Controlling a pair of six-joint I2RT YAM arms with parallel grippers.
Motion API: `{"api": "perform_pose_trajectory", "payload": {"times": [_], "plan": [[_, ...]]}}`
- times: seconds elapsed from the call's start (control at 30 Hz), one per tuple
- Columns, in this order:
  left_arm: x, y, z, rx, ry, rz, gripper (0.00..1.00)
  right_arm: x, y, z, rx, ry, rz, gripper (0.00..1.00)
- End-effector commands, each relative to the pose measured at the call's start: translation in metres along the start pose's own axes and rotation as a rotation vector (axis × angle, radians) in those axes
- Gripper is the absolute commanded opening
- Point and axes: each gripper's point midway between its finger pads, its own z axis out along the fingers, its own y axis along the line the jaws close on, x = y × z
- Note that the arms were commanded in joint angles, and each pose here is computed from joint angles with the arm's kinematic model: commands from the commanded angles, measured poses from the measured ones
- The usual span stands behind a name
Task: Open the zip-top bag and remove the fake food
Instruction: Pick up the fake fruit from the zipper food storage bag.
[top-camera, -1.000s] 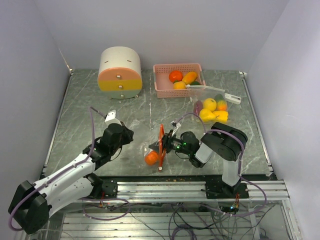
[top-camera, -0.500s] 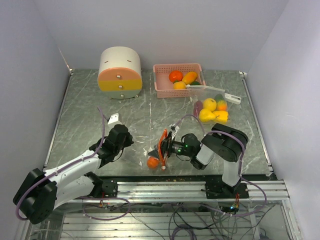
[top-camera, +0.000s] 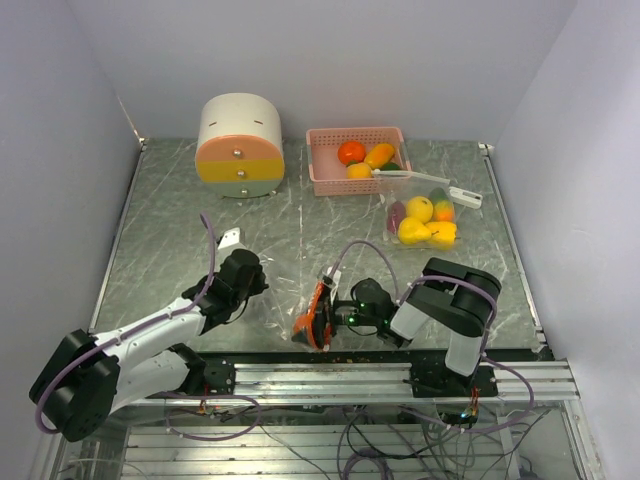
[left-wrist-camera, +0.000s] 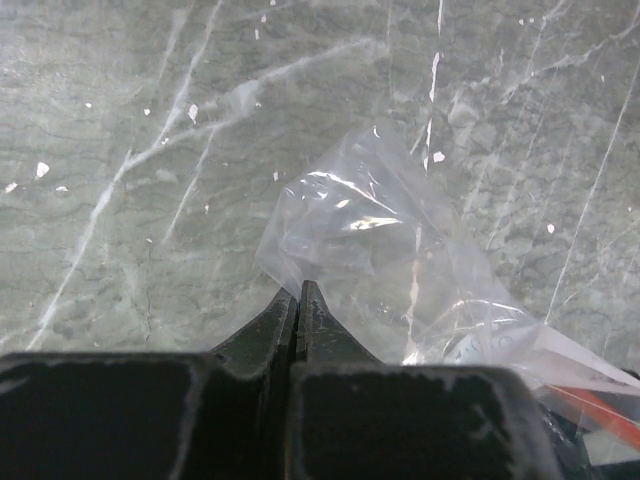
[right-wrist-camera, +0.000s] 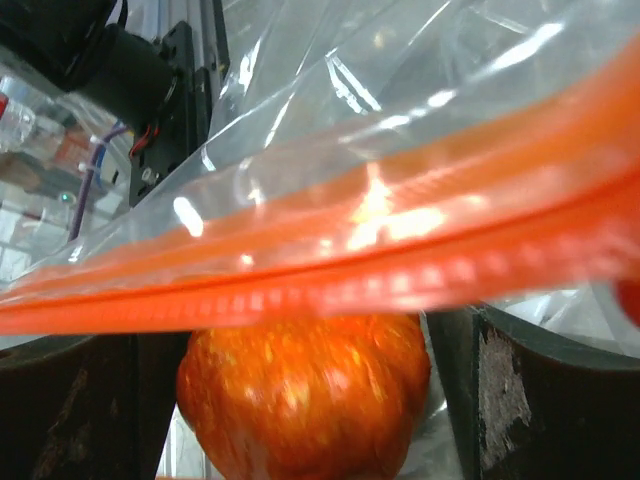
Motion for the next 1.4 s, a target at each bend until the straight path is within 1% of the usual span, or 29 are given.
{"api": "perform_pose_trajectory", "payload": {"times": [0.0,0.07,0.17,0.27,0.37,0.47,0.7,0.83,1.0,1.1,1.2,1.27,1.3,1.37], "plan": [[-0.015,-0.003,0.001,-0.007,-0.052,-0.015,0.07,0.038,0.000,-0.012,0.019,0.125,-0.007,0.95],[-0.017,0.000,0.001,-0.016,-0.055,-0.013,0.07,0.045,0.000,-0.015,0.035,0.140,-0.008,0.94],[-0.021,-0.001,-0.002,-0.010,-0.067,-0.015,0.07,0.047,-0.003,-0.019,0.068,0.125,-0.004,0.89],[-0.025,-0.003,-0.005,0.000,-0.074,-0.015,0.07,0.042,-0.007,-0.019,0.095,0.108,-0.010,0.74],[-0.027,0.000,-0.007,-0.013,-0.082,-0.007,0.07,0.032,-0.011,-0.017,0.133,0.095,-0.008,0.63],[-0.028,0.007,-0.009,-0.043,-0.088,0.007,0.07,0.019,-0.022,-0.016,0.217,0.086,-0.025,0.62],[-0.022,0.017,-0.004,-0.070,-0.065,0.008,0.07,-0.038,-0.046,-0.028,0.406,-0.027,-0.086,0.62],[-0.020,0.017,-0.001,-0.065,-0.051,0.004,0.07,-0.067,-0.064,-0.045,0.460,-0.086,-0.055,0.61],[-0.022,0.020,-0.003,-0.070,-0.055,-0.002,0.07,-0.115,-0.086,-0.079,0.569,-0.213,-0.022,0.62],[-0.023,0.021,-0.004,-0.065,-0.062,-0.009,0.07,-0.141,-0.095,-0.087,0.608,-0.270,-0.005,0.62],[-0.023,0.021,-0.004,-0.062,-0.062,-0.011,0.07,-0.163,-0.115,-0.095,0.701,-0.301,0.026,0.62],[-0.020,0.021,-0.003,-0.060,-0.055,-0.013,0.07,-0.187,-0.125,-0.097,0.722,-0.339,0.022,0.62],[-0.019,0.021,-0.002,-0.057,-0.053,-0.019,0.07,-0.207,-0.128,-0.096,0.721,-0.369,0.003,0.61],[-0.016,0.022,-0.001,-0.051,-0.051,-0.028,0.07,-0.238,-0.143,-0.093,0.737,-0.386,-0.034,0.62]]}}
